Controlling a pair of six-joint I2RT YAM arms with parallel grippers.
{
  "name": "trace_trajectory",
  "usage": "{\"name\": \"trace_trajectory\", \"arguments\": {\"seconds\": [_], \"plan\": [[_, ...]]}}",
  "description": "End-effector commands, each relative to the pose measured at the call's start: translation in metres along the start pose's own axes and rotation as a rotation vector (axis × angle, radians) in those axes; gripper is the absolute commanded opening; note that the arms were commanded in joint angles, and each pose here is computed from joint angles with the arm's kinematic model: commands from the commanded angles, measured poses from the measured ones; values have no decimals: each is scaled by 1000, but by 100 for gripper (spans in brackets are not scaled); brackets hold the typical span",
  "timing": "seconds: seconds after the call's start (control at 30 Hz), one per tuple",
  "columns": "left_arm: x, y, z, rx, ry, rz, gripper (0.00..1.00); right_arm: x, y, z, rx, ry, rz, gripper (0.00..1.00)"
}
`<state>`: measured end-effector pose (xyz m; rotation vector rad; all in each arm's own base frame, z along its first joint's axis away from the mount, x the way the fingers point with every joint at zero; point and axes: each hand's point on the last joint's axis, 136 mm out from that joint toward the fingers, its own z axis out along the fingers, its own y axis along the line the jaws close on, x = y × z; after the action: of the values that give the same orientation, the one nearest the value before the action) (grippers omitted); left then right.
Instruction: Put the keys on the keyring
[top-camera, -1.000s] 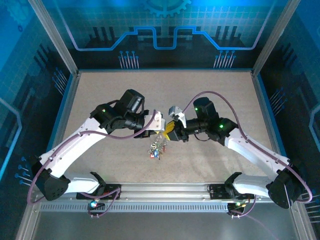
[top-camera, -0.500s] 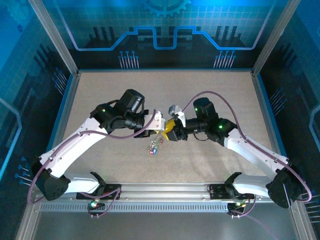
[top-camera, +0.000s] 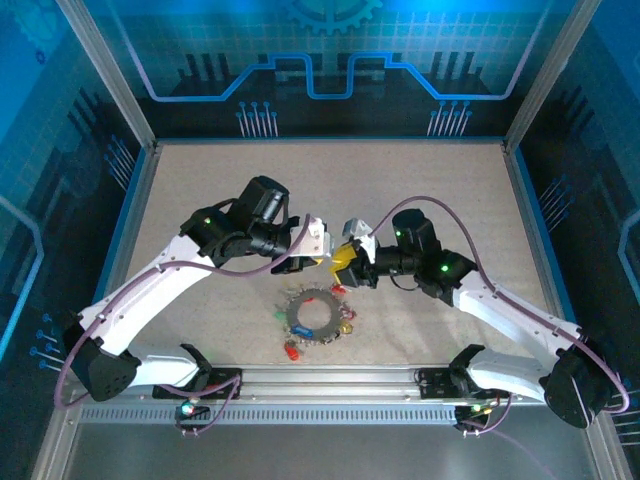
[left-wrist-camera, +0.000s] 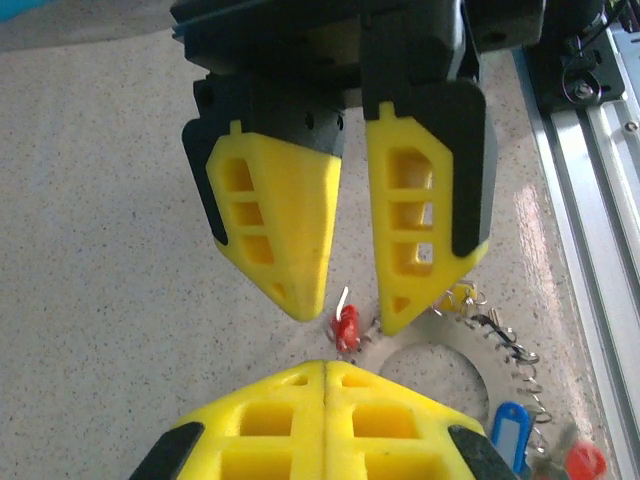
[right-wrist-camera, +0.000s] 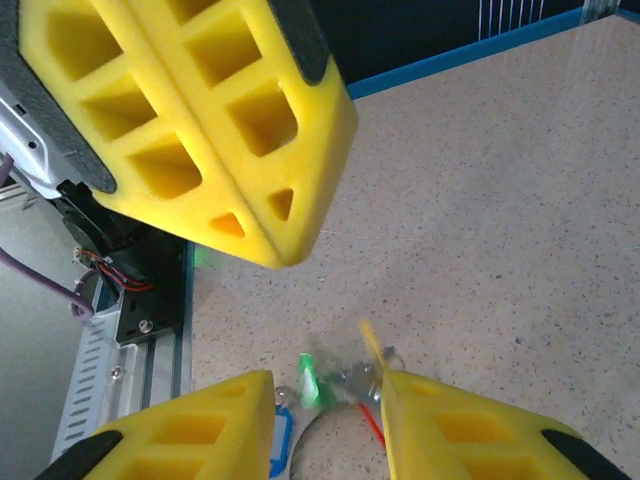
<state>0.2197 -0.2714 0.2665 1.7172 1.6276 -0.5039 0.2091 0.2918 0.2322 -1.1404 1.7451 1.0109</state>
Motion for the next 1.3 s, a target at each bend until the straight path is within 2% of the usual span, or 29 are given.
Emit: {"name": "trace_trajectory", "arguments": {"seconds": [0.0, 0.1, 0.13, 0.27, 0.33, 0.5, 0.73, 0.83, 0.9, 1.1, 1.27], "plan": [[0, 18, 5, -36, -44, -90, 0, 6, -18, -1, 101, -4, 8, 36], [18, 49, -2, -126, -80, -294, 3, 12, -28, -4, 138, -11, 23, 39], [26, 60, -7, -169, -93, -376, 11, 15, -30, -4, 145, -7, 8, 40], [57, 97, -33, -356, -159, -692, 27, 22, -32, 8, 119, 15, -74, 42], [83, 110, -49, -440, -186, -900, 36, 24, -34, 20, 92, 57, -82, 43], [145, 108, -67, -481, -207, -1320, 40, 26, -35, 56, 28, 198, -53, 41], [225, 94, -82, -495, -274, -1814, 44, 67, -27, 109, -48, 512, 119, 38], [254, 88, -83, -514, -296, -1952, 44, 84, -19, 127, -51, 619, 164, 38], [266, 85, -82, -538, -300, -1984, 45, 94, -15, 135, -47, 682, 198, 38], [281, 78, -75, -570, -280, -1992, 48, 129, -9, 158, -2, 851, 237, 36], [277, 80, -77, -568, -295, -1971, 48, 137, -14, 173, 23, 883, 257, 36]]}}
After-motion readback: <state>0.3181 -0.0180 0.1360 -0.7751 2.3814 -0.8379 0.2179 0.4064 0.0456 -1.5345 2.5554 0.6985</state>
